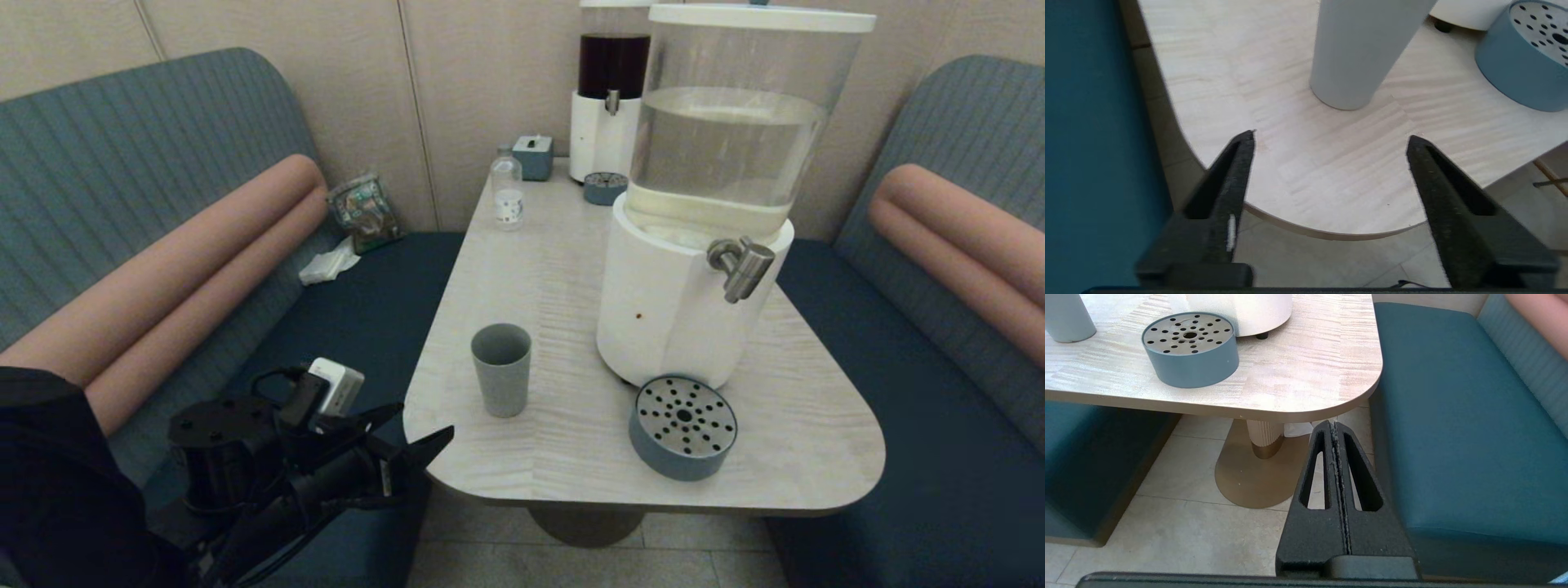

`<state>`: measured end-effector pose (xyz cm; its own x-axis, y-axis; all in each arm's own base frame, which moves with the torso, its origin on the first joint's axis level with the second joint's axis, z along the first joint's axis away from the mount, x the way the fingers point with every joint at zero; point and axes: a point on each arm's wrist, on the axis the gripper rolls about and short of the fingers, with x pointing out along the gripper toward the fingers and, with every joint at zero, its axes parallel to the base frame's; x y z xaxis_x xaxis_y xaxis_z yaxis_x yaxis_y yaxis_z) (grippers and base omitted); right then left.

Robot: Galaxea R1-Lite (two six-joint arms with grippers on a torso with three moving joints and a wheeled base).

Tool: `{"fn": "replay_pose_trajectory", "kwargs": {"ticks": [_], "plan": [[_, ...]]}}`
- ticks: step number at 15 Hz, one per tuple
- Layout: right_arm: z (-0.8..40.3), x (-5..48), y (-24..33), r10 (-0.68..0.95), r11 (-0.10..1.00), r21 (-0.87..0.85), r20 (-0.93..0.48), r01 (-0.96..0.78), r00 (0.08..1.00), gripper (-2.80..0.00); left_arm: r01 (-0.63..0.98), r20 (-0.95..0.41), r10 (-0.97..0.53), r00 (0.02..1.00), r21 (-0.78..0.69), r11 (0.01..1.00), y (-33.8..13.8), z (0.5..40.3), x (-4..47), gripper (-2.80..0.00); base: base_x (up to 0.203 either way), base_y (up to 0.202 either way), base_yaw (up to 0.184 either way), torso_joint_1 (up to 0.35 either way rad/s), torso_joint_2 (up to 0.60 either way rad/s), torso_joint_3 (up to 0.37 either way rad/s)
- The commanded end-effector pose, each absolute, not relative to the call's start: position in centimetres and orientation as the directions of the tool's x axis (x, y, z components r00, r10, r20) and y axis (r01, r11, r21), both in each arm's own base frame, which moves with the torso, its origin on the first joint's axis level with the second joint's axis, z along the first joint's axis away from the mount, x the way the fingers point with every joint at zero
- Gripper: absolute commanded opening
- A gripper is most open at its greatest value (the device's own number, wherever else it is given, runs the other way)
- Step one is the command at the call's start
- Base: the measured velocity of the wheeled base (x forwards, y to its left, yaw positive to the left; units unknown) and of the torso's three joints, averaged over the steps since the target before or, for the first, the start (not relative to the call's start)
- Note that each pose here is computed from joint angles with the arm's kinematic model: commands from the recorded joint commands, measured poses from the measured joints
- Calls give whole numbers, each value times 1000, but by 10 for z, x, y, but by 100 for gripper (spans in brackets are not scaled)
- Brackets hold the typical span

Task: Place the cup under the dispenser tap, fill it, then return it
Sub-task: Pick up the cup

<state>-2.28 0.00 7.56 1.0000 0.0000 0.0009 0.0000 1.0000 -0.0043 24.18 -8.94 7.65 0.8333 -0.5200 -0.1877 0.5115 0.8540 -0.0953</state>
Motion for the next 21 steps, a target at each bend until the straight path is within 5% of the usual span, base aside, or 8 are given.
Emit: {"fn": "replay_pose_trajectory", "kwargs": {"ticks": [1,21], "plan": [[76,-23,0,0,1000,-5,2,0,1000,-280,518,-186,-526,830,-94,850,-93,74,245,0,0,0,0,0,0,0],[76,-23,0,0,1000,-5,2,0,1000,-280,587,-131,-584,801,-20,809,-122,71,273,0,0,0,0,0,0,0]]}}
